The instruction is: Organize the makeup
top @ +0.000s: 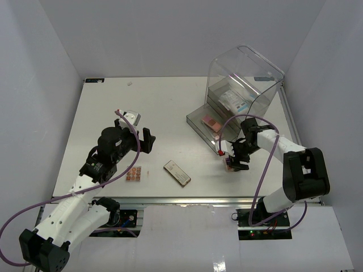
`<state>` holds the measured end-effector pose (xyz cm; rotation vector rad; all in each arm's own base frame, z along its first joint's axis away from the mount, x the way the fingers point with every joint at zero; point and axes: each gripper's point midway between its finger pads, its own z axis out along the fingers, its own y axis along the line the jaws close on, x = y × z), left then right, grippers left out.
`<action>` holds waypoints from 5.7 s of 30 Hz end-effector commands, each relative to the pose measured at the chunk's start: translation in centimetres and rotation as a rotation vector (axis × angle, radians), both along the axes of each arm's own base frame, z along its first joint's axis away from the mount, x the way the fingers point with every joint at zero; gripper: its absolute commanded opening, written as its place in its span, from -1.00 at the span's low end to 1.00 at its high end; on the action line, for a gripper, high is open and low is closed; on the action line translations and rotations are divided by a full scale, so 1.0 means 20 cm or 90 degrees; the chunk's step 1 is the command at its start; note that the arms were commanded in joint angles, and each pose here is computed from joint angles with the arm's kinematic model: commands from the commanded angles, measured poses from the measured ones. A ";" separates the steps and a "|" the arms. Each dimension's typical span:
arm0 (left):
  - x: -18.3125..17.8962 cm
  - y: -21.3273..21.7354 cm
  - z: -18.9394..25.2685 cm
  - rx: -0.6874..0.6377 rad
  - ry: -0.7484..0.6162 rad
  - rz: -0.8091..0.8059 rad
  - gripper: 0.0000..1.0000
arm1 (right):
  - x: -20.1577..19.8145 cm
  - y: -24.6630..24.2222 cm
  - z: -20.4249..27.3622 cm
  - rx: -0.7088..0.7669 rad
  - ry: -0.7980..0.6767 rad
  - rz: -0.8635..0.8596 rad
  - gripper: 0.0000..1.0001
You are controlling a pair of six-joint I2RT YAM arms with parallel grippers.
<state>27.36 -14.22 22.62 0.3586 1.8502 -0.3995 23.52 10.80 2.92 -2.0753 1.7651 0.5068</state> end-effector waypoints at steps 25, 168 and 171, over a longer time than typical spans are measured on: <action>0.04 0.02 -0.07 0.008 0.030 0.023 0.96 | 0.84 0.39 0.60 0.100 -0.230 -0.570 -0.16; 0.94 -1.43 -0.19 -0.383 0.552 -0.001 0.96 | 0.17 0.10 0.83 0.400 -0.204 -0.422 0.81; 0.89 -1.37 -0.08 -0.364 0.509 -0.016 0.96 | 0.17 0.09 0.83 0.401 -0.203 -0.422 0.80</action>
